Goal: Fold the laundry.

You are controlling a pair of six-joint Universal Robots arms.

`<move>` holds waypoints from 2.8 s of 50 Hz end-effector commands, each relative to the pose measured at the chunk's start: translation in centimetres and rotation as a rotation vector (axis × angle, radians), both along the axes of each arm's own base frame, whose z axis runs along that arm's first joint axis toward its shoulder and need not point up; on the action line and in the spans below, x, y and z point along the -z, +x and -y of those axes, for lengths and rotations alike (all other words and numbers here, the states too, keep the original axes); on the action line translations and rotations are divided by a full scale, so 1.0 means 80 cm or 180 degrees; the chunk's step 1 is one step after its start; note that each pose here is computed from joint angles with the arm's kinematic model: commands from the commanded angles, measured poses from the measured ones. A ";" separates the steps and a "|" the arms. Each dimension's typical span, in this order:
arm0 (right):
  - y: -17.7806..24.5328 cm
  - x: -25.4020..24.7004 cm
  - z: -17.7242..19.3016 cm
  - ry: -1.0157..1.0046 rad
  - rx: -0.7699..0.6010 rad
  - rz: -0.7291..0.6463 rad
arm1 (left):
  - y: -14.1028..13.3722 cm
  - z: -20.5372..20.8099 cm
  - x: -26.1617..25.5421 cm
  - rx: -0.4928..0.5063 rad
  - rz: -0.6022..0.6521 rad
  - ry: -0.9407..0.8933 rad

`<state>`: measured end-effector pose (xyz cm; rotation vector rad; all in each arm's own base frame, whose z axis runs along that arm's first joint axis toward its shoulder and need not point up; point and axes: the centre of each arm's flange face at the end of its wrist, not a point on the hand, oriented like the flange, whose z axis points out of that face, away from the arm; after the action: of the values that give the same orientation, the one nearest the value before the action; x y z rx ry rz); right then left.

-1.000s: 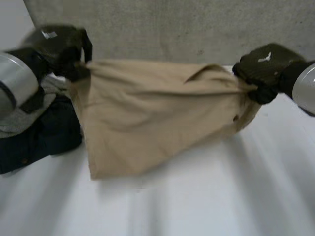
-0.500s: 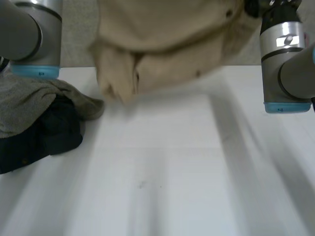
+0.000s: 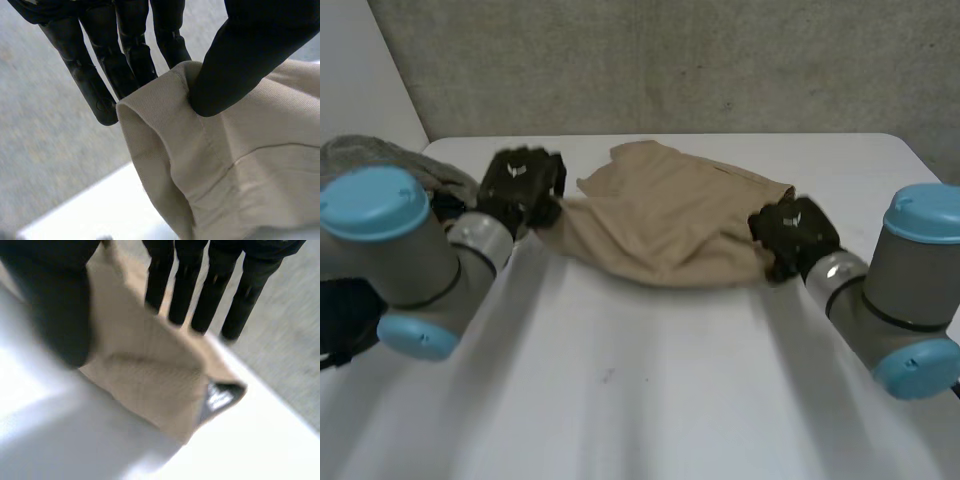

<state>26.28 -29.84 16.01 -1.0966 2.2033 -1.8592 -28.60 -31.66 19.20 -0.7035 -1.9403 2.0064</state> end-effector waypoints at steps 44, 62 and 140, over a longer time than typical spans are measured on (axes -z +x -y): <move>-0.065 -0.033 -0.084 0.0782 -0.0434 -0.1454 | 0.068 -0.195 0.006 0.0842 0.1401 0.1402; -0.039 -0.031 -0.077 0.0856 -0.0739 -0.1513 | 0.032 -0.122 -0.015 0.0831 0.1957 0.0778; 0.007 0.009 0.007 0.0882 -0.0286 -0.0597 | 0.026 -0.067 0.003 0.0313 0.0518 0.0178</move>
<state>26.46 -30.66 17.74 -1.2899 2.3350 -1.4489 -26.65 -25.78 18.74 -0.9658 -1.9985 1.8690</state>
